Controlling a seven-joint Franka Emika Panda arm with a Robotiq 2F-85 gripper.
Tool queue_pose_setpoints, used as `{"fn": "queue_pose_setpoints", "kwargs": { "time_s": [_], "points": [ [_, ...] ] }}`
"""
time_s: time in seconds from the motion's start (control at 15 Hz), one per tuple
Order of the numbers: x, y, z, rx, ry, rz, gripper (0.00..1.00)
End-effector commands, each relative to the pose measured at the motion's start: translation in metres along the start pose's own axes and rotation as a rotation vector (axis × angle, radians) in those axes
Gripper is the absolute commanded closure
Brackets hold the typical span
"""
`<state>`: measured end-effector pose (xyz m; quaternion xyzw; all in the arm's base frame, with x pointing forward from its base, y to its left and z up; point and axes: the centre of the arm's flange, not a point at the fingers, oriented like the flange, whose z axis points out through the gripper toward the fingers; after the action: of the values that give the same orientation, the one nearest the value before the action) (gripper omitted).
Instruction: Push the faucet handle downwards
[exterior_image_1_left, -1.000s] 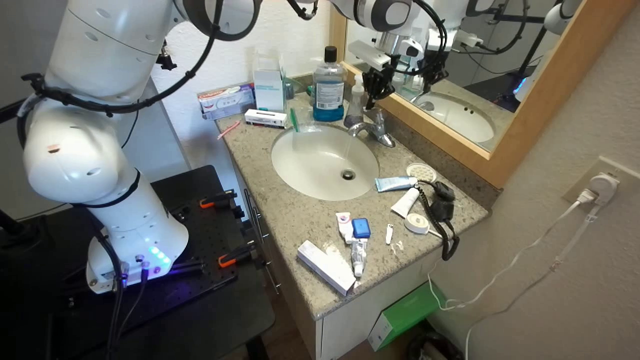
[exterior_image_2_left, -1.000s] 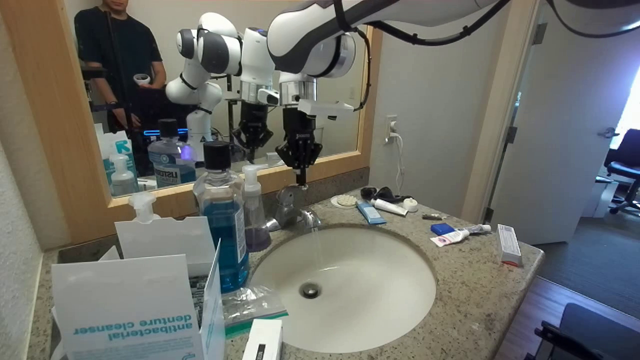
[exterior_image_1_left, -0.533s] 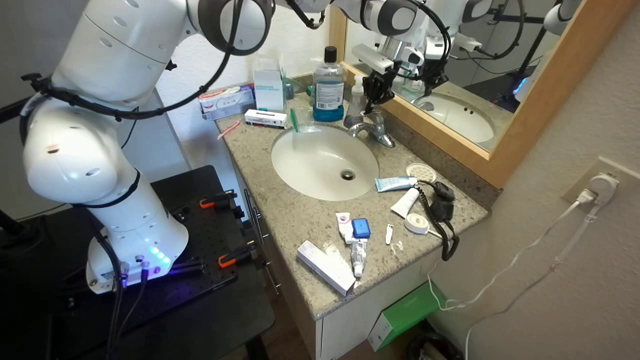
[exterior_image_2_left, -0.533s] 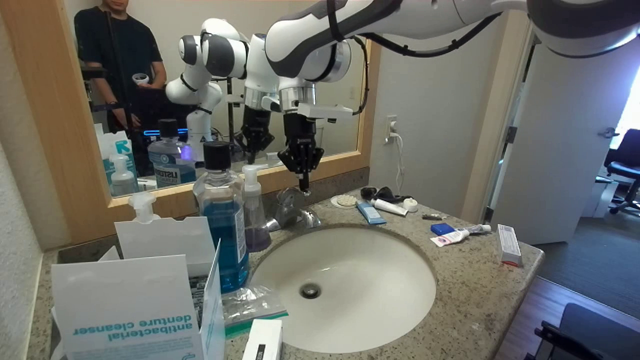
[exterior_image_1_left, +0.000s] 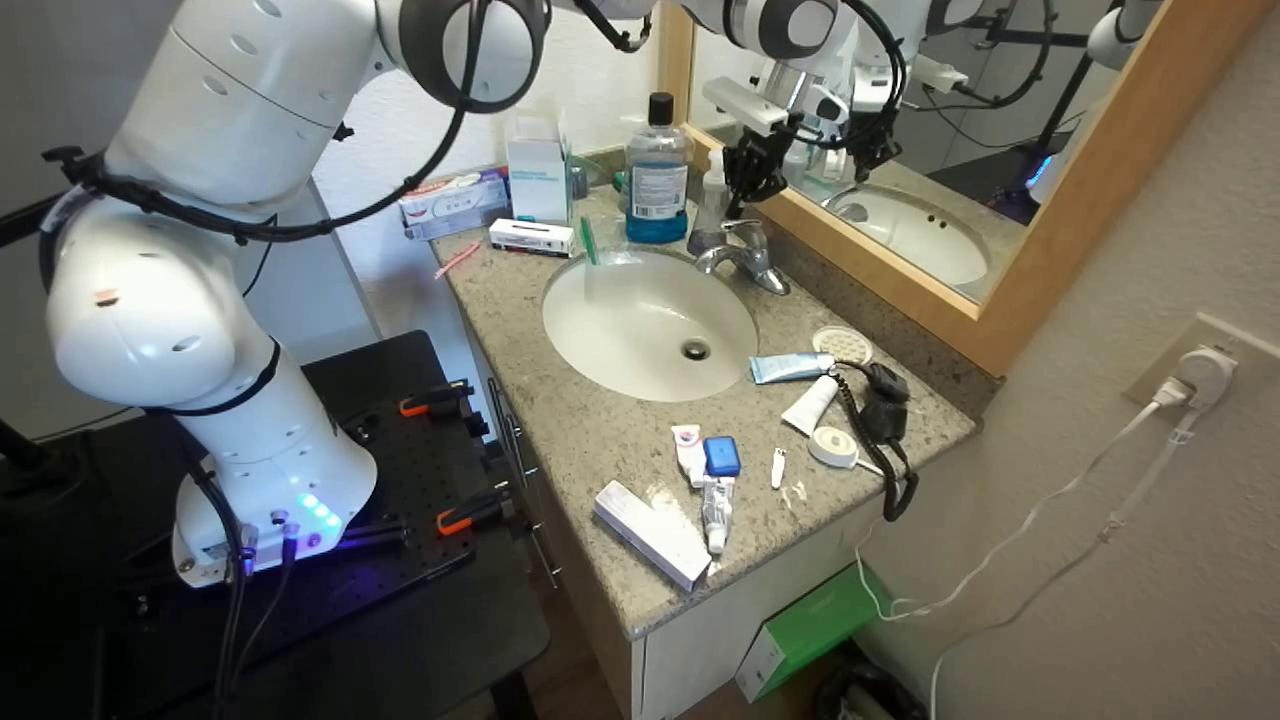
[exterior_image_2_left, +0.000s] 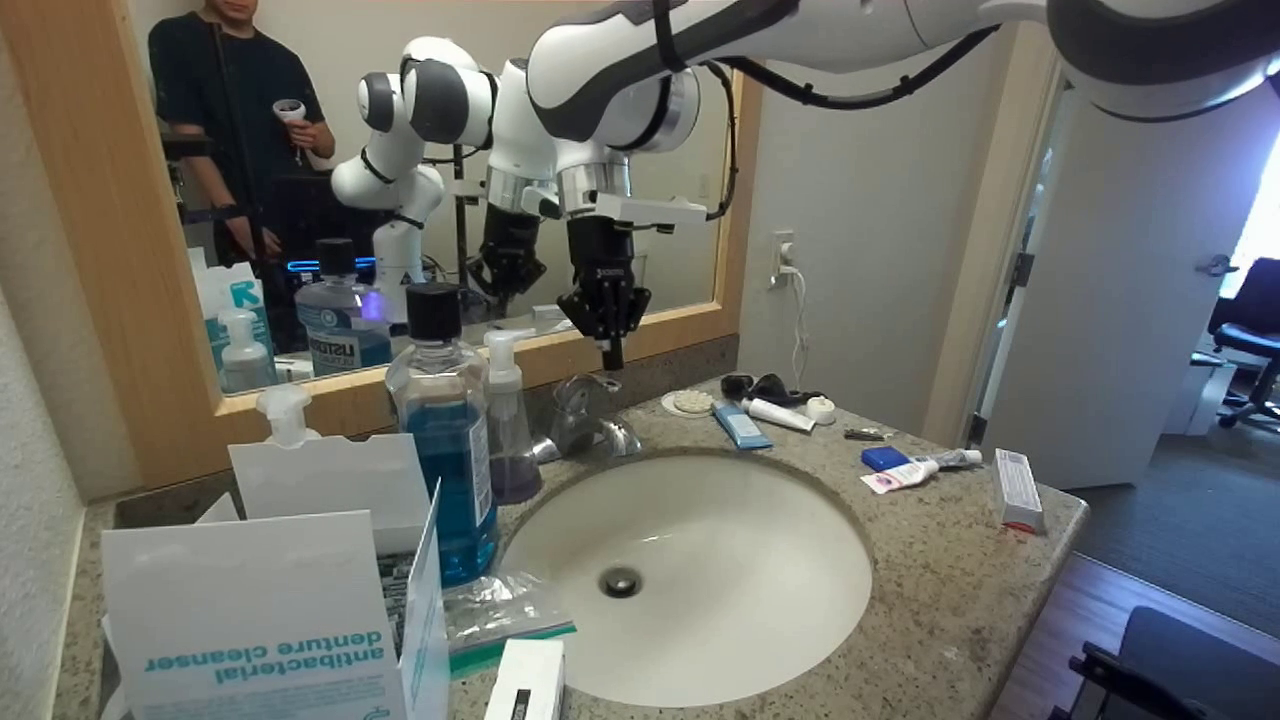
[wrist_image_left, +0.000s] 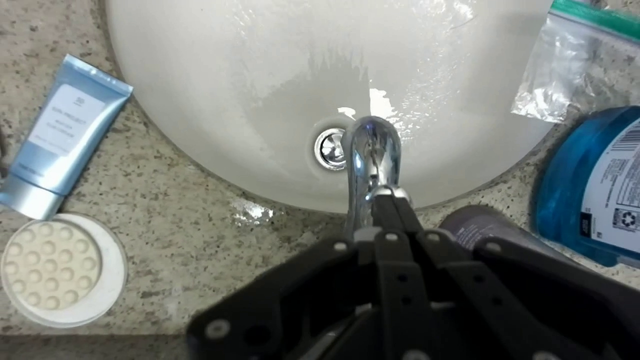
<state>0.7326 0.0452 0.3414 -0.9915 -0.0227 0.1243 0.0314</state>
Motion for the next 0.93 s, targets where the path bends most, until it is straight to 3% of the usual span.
{"fn": "queue_pose_setpoints", "kwargs": {
  "time_s": [0.0, 0.33, 0.87],
  "points": [
    [-0.039, -0.013, -0.025, 0.002, -0.023, 0.013, 1.0],
    [-0.068, -0.021, -0.042, -0.001, -0.054, 0.036, 1.0],
    [-0.115, -0.032, -0.027, 0.0, -0.139, 0.063, 1.0]
  ]
}}
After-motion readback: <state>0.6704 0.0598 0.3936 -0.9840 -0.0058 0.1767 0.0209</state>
